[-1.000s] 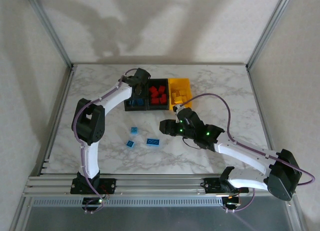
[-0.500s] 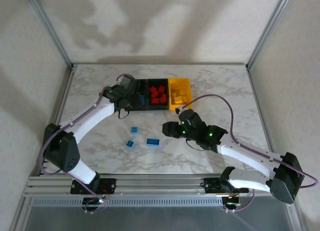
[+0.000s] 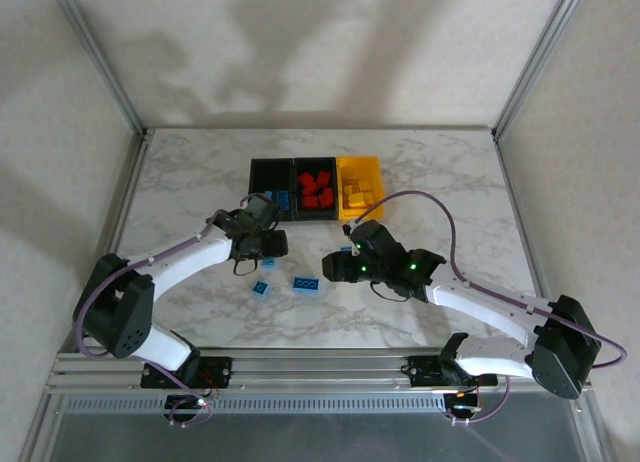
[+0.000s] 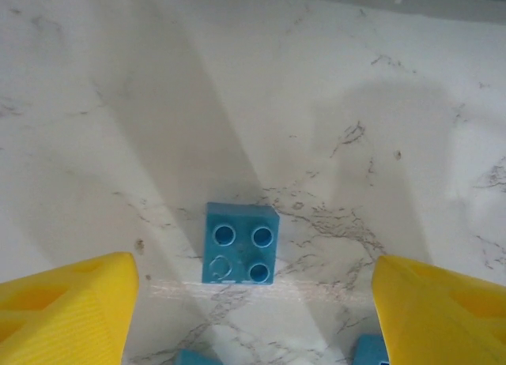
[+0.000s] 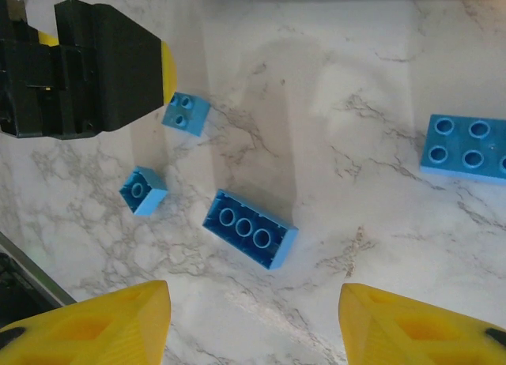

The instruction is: Sort the legos into containers by color

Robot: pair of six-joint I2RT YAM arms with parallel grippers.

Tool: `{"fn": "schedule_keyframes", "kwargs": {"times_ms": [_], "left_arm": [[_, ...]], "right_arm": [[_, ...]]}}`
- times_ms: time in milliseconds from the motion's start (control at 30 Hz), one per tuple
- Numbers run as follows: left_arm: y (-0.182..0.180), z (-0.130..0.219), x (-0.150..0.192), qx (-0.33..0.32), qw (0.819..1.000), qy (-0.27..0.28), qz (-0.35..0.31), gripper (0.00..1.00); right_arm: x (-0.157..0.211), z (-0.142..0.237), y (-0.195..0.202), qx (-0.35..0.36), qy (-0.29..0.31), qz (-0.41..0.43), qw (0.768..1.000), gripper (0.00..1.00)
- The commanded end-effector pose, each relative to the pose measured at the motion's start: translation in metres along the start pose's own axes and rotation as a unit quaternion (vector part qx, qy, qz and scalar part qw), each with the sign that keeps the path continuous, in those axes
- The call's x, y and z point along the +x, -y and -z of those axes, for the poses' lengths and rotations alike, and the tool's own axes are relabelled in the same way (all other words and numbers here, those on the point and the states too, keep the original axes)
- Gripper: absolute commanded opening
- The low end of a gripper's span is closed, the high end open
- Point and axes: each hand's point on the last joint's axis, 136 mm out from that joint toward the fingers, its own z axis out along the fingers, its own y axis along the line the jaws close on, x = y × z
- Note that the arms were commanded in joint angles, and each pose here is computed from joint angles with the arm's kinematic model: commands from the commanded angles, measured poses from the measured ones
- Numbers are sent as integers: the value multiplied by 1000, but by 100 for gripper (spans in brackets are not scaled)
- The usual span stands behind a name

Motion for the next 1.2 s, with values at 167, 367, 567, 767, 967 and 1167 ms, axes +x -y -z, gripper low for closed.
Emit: {"fn": "schedule_keyframes", "kwargs": {"times_ms": [167,367,567,767,967,1167], "left_arm": [[-12,-29,20,-44,998,-31,-11,77],[-10,-46,29,-36,998,-42,-6,65],[-10,-51,26,-48,998,-42,-14,36],[-5,-37,13,-45,998,-29,-21,21],[12,-8,-24,-34,999,7,-30,21],[27,1,-65,-26,999,31,-26,21]], "right_arm": [[-5,2,-11,-15,7,1,1000,58],[-5,-1,-11,-12,4,0,1000,57],[-5,-2,-12,-15,6,-3,1000,57],[-4,-1,-12,-19,5,-3,1000,57],[-21,3,-22,-29,32,2,999,57],[-55,4,-27,-9,79,4,997,58]]}}
